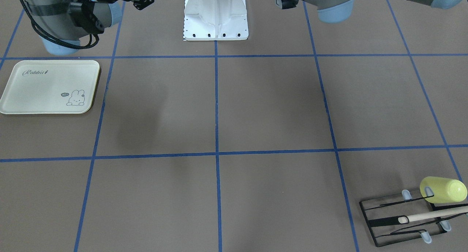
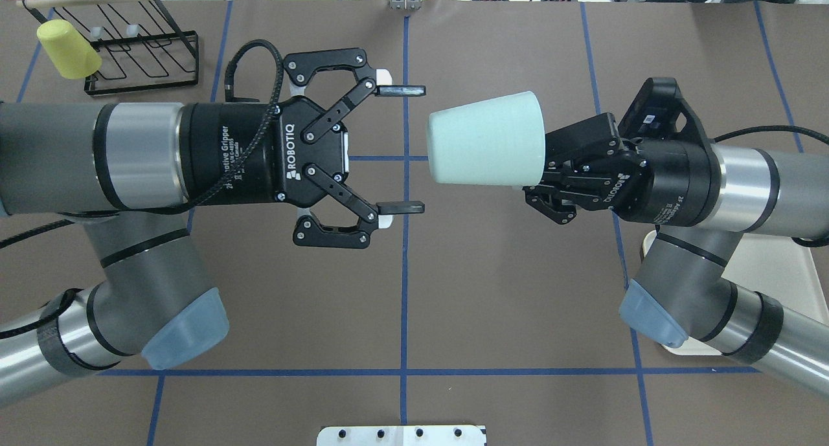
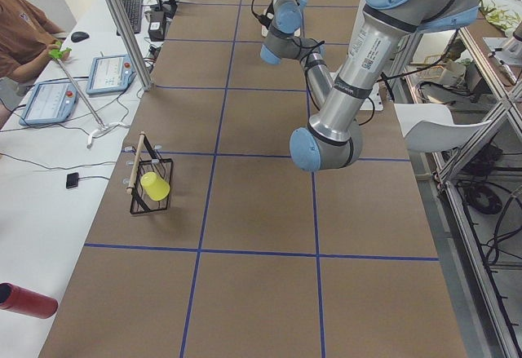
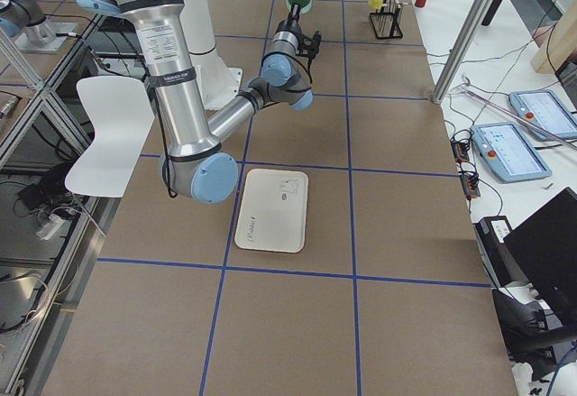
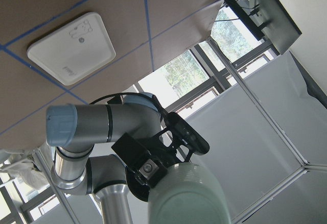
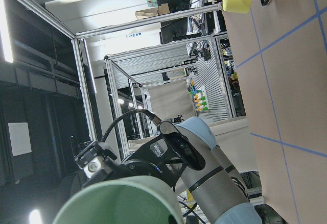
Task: Left arm grabs green cup and hands to right arm on tray
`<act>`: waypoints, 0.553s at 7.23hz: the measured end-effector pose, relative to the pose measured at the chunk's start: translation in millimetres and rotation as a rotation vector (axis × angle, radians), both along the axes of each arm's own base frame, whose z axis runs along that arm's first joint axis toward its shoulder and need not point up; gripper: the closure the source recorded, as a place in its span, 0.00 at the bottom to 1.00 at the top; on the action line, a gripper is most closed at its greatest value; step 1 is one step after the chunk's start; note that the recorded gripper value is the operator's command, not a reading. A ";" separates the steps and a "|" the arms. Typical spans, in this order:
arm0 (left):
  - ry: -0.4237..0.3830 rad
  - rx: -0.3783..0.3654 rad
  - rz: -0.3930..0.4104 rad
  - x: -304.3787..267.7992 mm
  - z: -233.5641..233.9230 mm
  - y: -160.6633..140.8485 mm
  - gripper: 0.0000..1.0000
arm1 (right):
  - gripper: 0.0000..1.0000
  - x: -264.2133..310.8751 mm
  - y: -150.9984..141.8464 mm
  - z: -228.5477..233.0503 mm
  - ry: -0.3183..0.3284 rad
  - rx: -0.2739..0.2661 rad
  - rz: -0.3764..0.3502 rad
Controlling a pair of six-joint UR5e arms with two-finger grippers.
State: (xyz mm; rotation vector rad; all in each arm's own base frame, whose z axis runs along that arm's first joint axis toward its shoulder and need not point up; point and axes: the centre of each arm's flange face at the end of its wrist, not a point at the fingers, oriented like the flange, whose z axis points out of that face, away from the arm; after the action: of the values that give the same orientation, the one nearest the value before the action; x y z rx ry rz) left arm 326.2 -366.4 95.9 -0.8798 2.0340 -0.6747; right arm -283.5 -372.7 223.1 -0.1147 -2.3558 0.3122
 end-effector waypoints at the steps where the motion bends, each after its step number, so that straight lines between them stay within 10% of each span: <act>1: -0.077 0.044 -0.039 -5.5 22.8 -9.3 0.00 | 1.00 8.8 -21.6 19.1 0.063 0.002 0.051; 4: -0.446 0.228 -0.152 -35.1 46.7 -57.0 0.00 | 1.00 26.4 -62.4 85.5 0.400 0.112 0.132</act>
State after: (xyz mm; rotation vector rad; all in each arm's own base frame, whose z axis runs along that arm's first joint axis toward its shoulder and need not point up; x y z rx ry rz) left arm 291.1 -423.4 142.6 -0.4008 1.7379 -0.6390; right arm -257.0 -435.1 308.6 0.1455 -1.9811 0.2404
